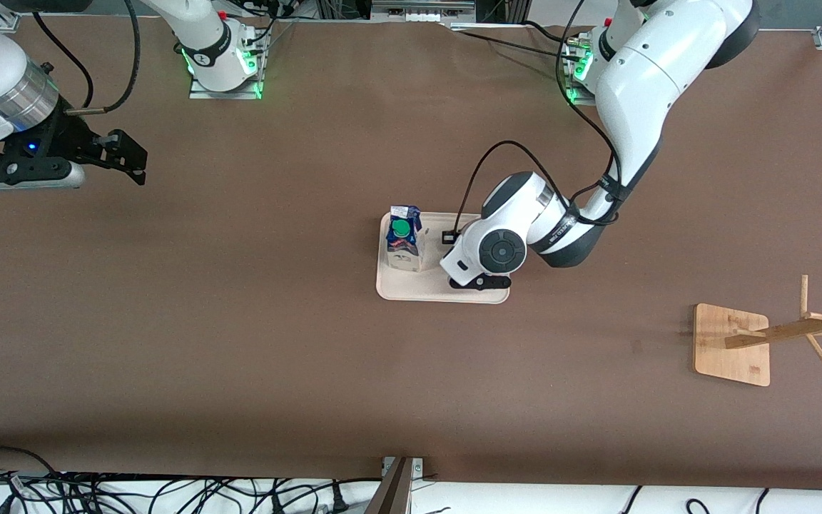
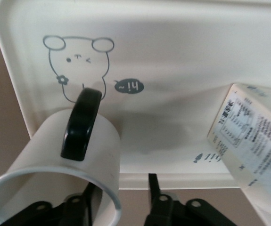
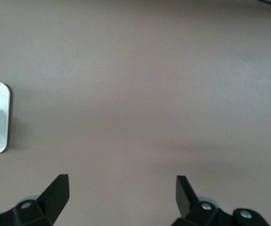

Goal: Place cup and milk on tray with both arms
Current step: 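Lower the mug onto the tray beside the carton and open the left gripper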

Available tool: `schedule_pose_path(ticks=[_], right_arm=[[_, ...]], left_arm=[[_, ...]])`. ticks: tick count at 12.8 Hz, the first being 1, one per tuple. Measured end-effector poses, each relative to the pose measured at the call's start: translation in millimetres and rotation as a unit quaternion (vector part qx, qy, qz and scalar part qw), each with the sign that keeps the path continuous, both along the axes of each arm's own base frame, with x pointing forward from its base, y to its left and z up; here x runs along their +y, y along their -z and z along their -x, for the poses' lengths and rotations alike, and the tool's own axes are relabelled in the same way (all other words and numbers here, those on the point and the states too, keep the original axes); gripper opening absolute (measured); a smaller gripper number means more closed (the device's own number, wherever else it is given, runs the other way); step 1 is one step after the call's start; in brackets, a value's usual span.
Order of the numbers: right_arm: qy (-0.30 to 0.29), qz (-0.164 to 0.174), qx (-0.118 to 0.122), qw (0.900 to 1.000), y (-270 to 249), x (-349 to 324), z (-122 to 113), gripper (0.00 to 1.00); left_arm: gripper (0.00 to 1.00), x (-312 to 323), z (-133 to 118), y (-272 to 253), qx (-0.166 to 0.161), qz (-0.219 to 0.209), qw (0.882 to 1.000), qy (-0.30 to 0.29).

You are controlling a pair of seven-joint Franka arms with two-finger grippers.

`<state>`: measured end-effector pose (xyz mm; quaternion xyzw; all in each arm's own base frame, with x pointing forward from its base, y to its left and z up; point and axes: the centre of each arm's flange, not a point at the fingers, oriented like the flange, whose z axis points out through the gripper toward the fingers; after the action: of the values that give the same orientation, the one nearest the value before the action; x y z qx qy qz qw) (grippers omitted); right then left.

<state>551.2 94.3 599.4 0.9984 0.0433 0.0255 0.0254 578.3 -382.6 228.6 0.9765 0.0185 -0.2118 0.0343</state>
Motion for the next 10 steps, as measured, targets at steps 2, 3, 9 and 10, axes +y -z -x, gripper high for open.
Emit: schedule_pose_path(ticks=[2,3,9,10], right_arm=[[0.0,0.0,0.0,1.0,0.0,0.0,0.0,1.0],[0.0,0.0,0.0,1.0,0.0,0.0,0.0,1.0],[0.0,0.0,0.0,1.0,-0.1,0.0,0.0,1.0],[0.0,0.0,0.0,1.0,-0.1,0.1,0.0,1.0]], left_arm=[[0.73,1.9,-12.3,-14.0,-0.014,0.008,1.0,-0.008],[0.84,2.8,-16.0,-18.5,-0.018,0.01,1.0,-0.011],[1.0,43.8,-55.1,-110.7,-0.066,0.022,0.997,-0.032],[1.0,54.6,-57.0,-132.6,-0.07,0.02,0.997,-0.023]])
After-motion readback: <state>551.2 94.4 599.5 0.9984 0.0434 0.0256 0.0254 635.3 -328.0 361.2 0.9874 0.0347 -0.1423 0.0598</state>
